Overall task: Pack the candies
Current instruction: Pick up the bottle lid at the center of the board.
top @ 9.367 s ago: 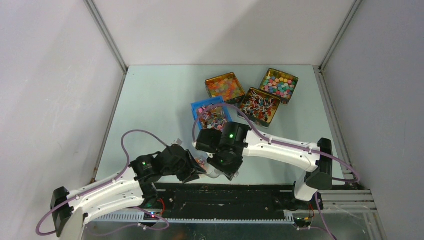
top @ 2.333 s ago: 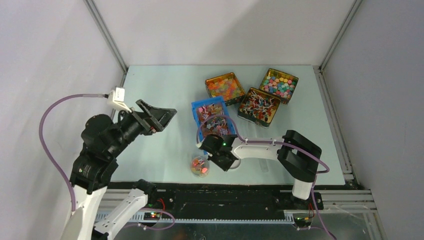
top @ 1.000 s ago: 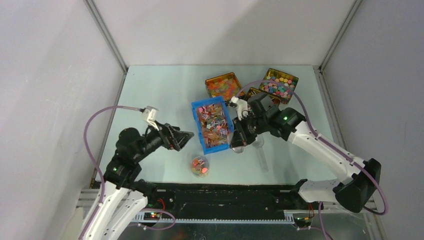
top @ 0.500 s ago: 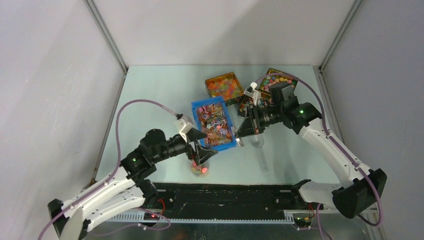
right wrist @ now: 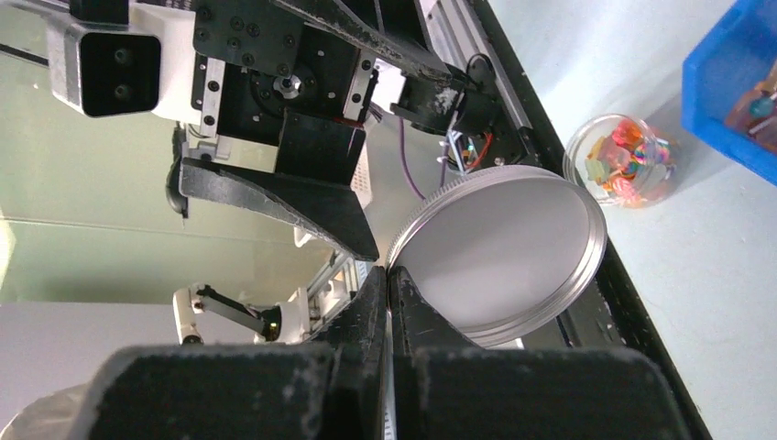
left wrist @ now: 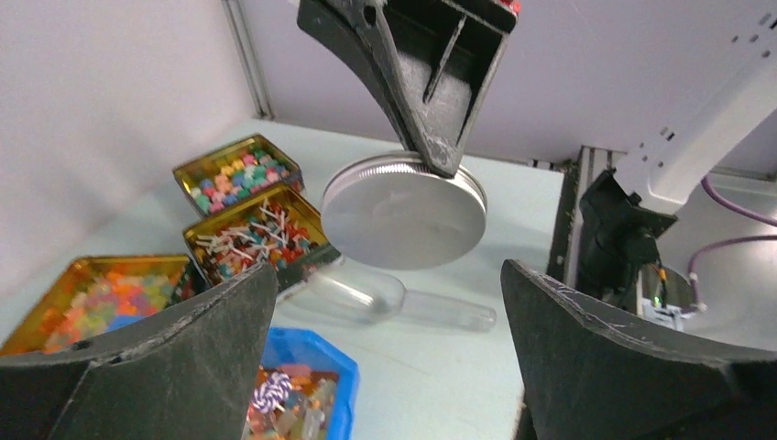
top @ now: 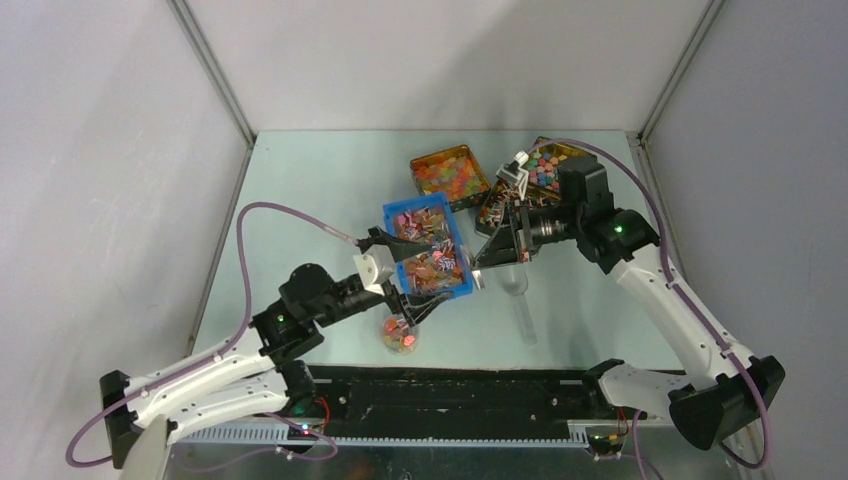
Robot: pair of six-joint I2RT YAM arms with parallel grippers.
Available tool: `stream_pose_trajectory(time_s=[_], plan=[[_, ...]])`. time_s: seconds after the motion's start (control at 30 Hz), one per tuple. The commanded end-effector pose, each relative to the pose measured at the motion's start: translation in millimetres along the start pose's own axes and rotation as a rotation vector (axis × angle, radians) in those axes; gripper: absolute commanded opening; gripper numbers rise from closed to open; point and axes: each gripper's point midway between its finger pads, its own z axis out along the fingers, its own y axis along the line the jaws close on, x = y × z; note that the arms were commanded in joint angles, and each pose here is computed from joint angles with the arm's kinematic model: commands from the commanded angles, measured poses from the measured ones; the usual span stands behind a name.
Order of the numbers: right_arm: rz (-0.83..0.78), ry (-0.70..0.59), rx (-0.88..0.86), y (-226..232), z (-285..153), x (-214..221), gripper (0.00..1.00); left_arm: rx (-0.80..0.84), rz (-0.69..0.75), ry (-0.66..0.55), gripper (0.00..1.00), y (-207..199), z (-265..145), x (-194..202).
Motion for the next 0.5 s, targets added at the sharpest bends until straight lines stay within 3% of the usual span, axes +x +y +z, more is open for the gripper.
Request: stream_pose_trajectory(time_s=[0.0, 0.47], plan=[[-0.072, -0.028, -0.099, 37, -9, -11, 0.00, -0.043, 0.090, -0.185, 1.00, 8, 8, -54], [-0.060, -0.046, -0.154, 56, -14, -19, 0.00, 0.040, 0.104, -0.195, 1.00, -8, 29, -62]])
